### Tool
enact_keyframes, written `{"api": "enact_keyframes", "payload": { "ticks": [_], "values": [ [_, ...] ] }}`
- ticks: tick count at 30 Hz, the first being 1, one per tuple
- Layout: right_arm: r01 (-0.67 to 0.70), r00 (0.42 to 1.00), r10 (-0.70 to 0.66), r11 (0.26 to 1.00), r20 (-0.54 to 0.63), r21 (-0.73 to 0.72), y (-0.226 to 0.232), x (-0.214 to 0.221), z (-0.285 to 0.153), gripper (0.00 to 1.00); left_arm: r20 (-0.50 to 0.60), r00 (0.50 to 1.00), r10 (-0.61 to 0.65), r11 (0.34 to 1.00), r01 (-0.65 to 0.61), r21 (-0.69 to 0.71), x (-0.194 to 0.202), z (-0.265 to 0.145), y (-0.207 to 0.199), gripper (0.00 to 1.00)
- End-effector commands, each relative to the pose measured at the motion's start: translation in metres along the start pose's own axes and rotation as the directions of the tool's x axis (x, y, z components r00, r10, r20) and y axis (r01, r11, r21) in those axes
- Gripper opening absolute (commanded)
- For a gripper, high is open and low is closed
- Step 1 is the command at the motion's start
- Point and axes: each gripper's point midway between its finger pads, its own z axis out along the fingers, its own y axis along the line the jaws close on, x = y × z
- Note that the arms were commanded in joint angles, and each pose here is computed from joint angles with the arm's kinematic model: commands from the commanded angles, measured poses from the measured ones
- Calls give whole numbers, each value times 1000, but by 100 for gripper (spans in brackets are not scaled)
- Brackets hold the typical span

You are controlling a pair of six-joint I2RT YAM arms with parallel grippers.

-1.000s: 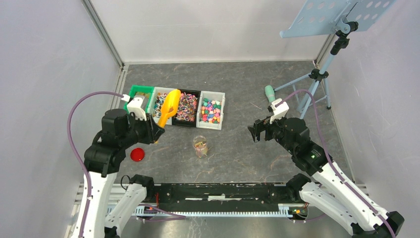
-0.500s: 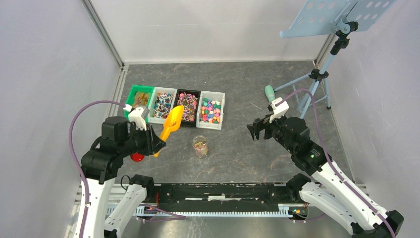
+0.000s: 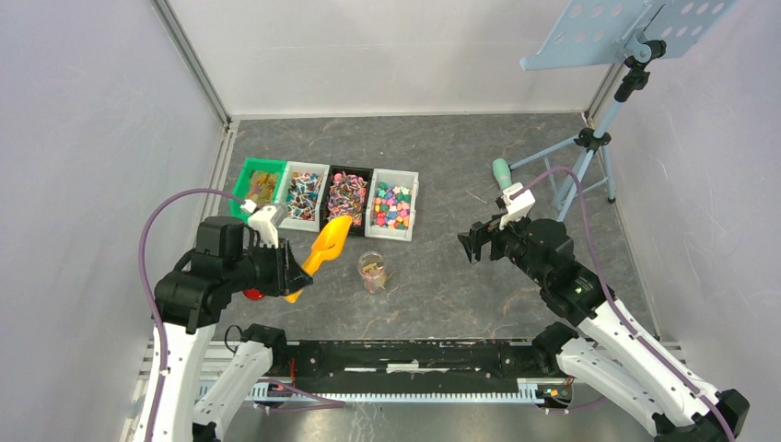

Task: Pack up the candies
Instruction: Place the fake candies in the packing bottle.

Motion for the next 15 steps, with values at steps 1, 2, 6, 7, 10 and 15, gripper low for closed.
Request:
{"api": "enact_keyframes", "payload": {
  "ticks": [1, 2, 6, 7, 10, 15],
  "values": [
    [-8, 999, 8, 1000, 47, -17, 4, -10, 2, 98, -48, 996, 81, 997, -80, 19, 2, -4, -3, 2],
    [-7, 999, 8, 1000, 47, -16, 3, -9, 3, 98, -63, 994, 86, 996, -86, 9, 4, -4, -1, 2],
    [-9, 999, 10, 1000, 46, -24, 5, -7, 4, 98, -106, 990, 98, 995, -98, 6, 7, 0, 0, 2],
    [-10, 999, 11, 1000, 45, -25, 5, -7, 4, 98, -111, 989, 100, 995, -100, 10, 7, 1, -1, 2],
    [-6, 999, 7, 1000, 42, -24, 5, -6, 4, 98, -146, 981, 126, 992, -120, 47, 9, 5, -7, 2],
    [-4, 999, 5, 1000, 42, -22, 4, -6, 4, 98, -149, 975, 162, 987, -156, 50, 4, 0, -12, 2]
  ]
}}
